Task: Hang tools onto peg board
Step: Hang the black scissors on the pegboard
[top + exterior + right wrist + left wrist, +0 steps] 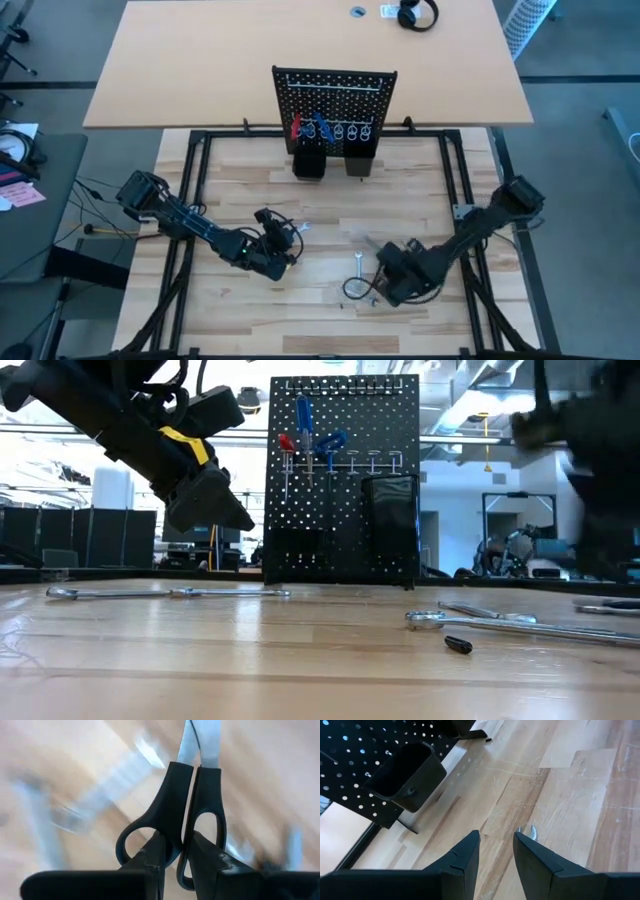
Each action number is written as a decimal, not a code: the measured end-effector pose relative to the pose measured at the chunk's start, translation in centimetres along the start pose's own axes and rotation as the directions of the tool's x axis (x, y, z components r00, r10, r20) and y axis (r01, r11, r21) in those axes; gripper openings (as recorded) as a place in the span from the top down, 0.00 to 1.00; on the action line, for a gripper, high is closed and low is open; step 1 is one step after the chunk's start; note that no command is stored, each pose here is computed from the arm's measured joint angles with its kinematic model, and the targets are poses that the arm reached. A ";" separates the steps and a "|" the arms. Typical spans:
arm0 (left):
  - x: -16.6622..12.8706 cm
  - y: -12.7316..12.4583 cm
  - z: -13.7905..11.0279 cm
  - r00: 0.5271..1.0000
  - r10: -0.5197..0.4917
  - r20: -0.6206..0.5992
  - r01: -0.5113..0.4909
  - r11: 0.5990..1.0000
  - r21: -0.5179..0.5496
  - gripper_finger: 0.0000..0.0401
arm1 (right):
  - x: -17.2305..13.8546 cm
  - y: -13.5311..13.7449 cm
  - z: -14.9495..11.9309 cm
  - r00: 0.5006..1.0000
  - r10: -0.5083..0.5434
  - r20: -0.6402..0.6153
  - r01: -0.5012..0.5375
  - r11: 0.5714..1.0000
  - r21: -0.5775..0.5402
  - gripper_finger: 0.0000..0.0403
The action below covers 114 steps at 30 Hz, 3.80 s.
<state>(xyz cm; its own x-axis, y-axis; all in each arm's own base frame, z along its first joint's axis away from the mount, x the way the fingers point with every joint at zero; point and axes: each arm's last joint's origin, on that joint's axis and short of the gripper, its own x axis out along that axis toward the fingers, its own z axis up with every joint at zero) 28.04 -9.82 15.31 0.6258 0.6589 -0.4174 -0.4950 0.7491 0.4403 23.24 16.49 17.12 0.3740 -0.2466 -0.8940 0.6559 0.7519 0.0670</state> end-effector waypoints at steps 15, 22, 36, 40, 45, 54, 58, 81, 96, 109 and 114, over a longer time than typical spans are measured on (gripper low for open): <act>0.0 0.0 0.1 1.000 -0.001 0.004 0.001 1.000 -0.008 0.72 | -6.0 1.4 -0.1 0.864 0.257 0.433 -0.176 0.960 -0.217 0.71; 0.0 0.0 0.1 1.000 -0.001 0.004 0.001 1.000 -0.007 0.72 | -5.8 1.3 0.2 0.866 0.247 0.434 -0.167 0.962 -0.214 0.42; 0.0 -0.1 0.1 1.000 -0.002 0.010 0.002 1.000 -0.016 0.72 | 0.4 2.5 6.0 0.919 0.394 0.022 -0.393 0.919 -0.033 0.44; 0.0 -0.1 0.2 1.000 -0.002 0.010 0.003 1.000 -0.017 0.72 | 2.1 3.6 9.1 0.907 0.417 -0.054 -0.415 0.909 0.045 0.47; -0.3 -0.2 0.0 1.000 -0.010 0.010 0.010 1.000 -0.003 0.72 | 5.3 4.4 9.5 0.919 0.284 -0.275 -0.267 0.959 0.097 0.54; -0.8 -0.5 -0.2 1.000 -0.023 0.011 0.022 1.000 0.019 0.72 | 8.5 7.5 8.8 0.883 0.284 -0.373 -0.273 0.958 0.084 0.62; -0.8 -0.5 -0.2 1.000 -0.022 0.011 0.021 1.000 0.023 0.72 | 8.7 7.4 8.8 0.884 0.267 -0.383 -0.262 0.963 0.068 0.63; -0.8 -0.5 -0.2 1.000 -0.021 0.012 0.021 0.999 0.027 0.72 | 6.2 5.9 8.7 0.928 0.129 -0.350 -0.107 0.991 0.081 0.41; -0.7 -0.5 -0.1 1.000 -0.022 0.012 0.022 0.999 0.023 0.72 | 9.3 5.9 7.6 0.920 0.042 -0.389 -0.044 0.999 0.002 0.73; -0.7 -0.5 -0.2 1.000 -0.021 0.012 0.021 0.999 0.025 0.72 | 4.8 5.5 9.0 0.941 0.116 -0.319 -0.143 0.988 -0.062 0.79; -0.7 -0.5 -0.2 1.000 -0.021 0.012 0.021 0.999 0.025 0.72 | 5.7 5.6 8.7 0.939 0.096 -0.330 -0.126 0.990 -0.070 0.79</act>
<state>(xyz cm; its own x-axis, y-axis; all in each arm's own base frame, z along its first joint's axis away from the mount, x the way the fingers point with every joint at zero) 27.71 -10.65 15.29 0.6434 0.6418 -0.4173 -0.4664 0.7609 0.4512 34.74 14.03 16.26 0.1981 0.0425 -0.9793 0.5558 0.8180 0.1480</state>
